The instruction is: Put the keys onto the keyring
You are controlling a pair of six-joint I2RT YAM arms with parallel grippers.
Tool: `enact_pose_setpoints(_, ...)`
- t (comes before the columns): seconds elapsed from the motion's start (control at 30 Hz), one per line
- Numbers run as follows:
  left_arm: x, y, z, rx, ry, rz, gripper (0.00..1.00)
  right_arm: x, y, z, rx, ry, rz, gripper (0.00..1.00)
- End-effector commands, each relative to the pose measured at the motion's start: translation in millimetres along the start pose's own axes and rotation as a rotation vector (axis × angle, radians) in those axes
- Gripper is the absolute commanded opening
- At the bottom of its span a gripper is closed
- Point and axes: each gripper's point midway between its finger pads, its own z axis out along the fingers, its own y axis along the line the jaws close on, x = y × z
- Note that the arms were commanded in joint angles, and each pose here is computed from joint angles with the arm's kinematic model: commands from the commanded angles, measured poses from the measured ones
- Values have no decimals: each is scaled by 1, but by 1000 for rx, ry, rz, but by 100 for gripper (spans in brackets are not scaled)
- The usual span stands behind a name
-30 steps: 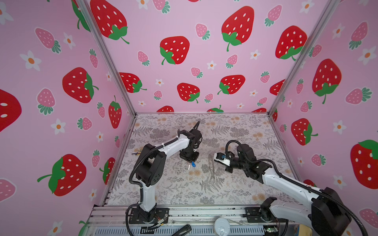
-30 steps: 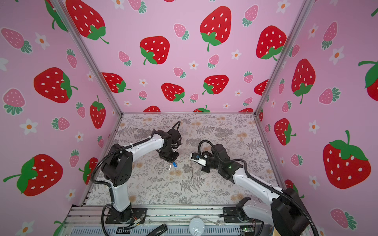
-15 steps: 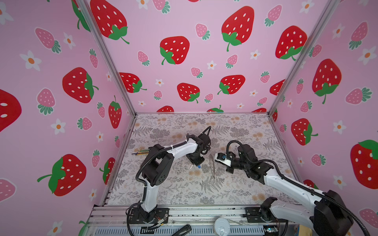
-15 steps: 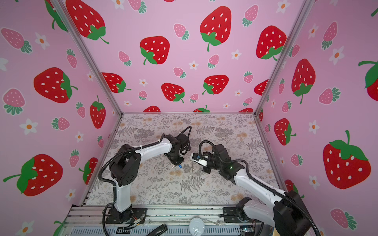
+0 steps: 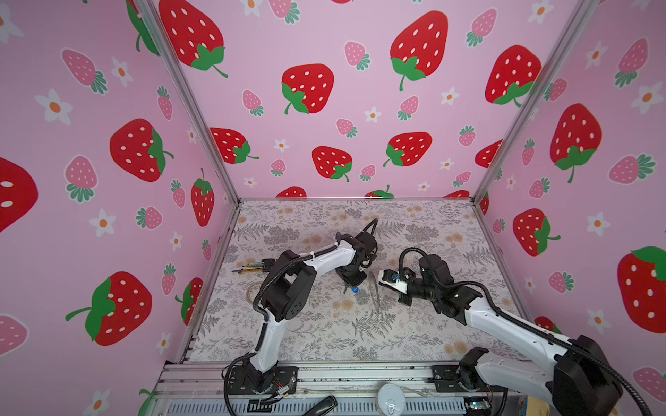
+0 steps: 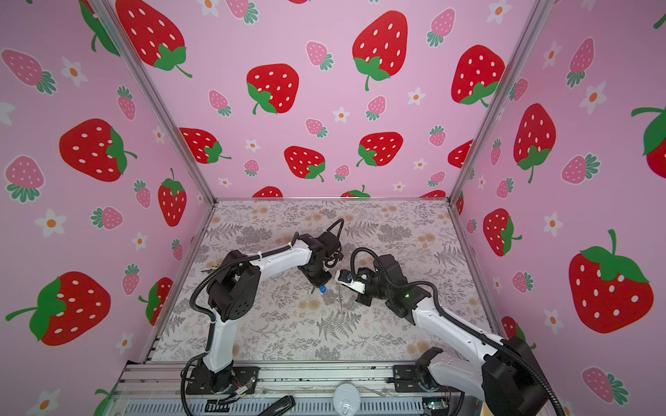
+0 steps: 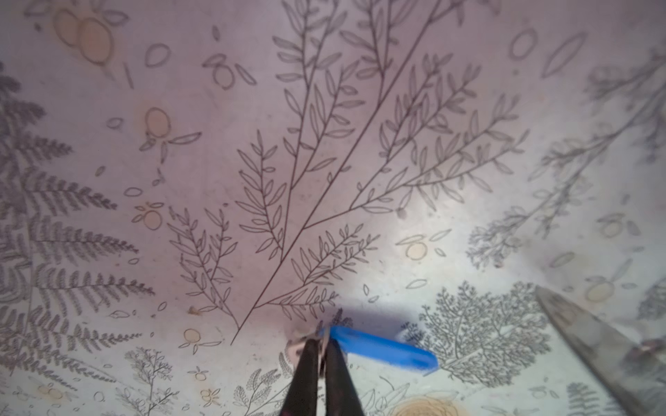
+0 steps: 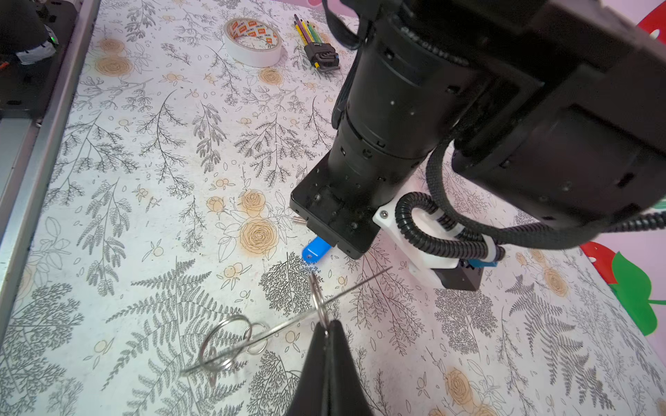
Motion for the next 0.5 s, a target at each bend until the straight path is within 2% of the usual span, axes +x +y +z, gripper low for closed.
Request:
enact_pose_setpoints(0.0,1,5,-17,-26,-55,-6,18,-6,2,-3,-1,-21,-19,0)
enact_pose_setpoints(0.17,11,12,-32,-48,-153,-20,26,-5,3,-2,-5,-24,-17,0)
enact_pose_setpoints(0.33,9,12,-35,-62,-276,26,25,-5,3,-1,-9,-26,-15,0)
enact_pose_setpoints(0.47,1,2,-33,-24,-347,92,24,-5,3,-1,-11,-22,-11,0)
